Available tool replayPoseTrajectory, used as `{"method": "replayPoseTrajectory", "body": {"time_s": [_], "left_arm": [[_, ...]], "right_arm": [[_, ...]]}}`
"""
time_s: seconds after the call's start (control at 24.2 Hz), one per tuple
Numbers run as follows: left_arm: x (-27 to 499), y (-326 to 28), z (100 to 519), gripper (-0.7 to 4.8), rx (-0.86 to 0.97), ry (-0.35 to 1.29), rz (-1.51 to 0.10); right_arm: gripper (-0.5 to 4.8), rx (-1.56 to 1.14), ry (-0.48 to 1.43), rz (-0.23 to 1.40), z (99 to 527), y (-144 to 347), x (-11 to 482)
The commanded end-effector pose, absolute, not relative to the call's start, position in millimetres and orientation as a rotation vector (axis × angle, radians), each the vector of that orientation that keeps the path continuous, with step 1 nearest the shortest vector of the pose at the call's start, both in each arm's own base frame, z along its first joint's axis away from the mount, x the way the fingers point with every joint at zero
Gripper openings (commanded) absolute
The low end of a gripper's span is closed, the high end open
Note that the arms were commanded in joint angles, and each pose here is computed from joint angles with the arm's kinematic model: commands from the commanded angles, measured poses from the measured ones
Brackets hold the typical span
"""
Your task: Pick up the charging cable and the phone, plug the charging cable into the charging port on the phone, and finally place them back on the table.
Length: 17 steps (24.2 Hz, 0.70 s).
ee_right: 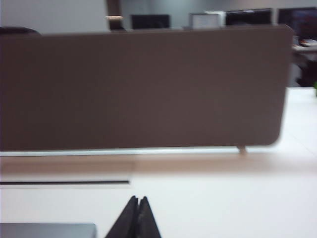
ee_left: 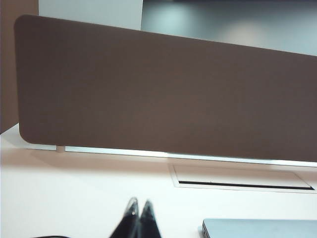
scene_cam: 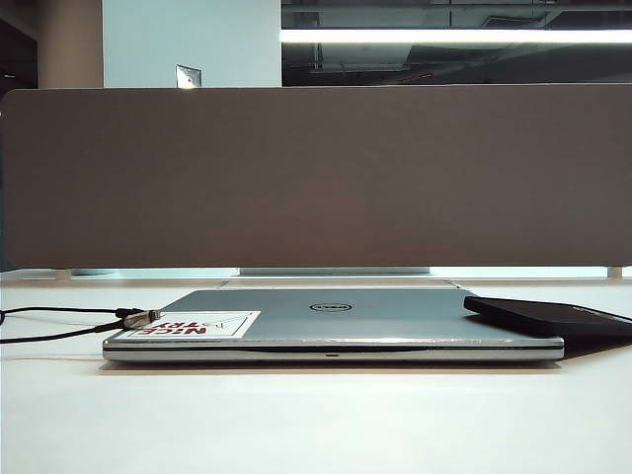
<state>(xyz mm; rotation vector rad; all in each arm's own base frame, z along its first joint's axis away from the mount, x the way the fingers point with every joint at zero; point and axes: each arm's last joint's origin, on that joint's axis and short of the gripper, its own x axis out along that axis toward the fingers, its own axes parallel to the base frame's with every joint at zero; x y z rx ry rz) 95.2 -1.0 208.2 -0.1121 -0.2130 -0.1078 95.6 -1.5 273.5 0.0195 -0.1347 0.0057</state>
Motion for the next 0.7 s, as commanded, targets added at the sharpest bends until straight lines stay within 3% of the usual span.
{"method": "replayPoseTrajectory", "body": {"time_s": [0.04,0.33,0.7], "left_arm": [[98.7,-1.1,221.6,-0.06,-0.116,-0.211,-0.110],[125.3,-0.7,249.5,-0.06,-0.123,-0.096,-0.104],[181.6,-14.8,255.1,-0.06,-0.022,0.118,-0.181]], "right_arm": [[-0.09,0.018,-0.145,0.084,292.8,0.7,101.8],[-0.09,0.026,-0.125,0.187,318.8,13.2,116.4],[-0.09,-0.013,-0.002,0.427,307.0,61.2,109.8]]}}
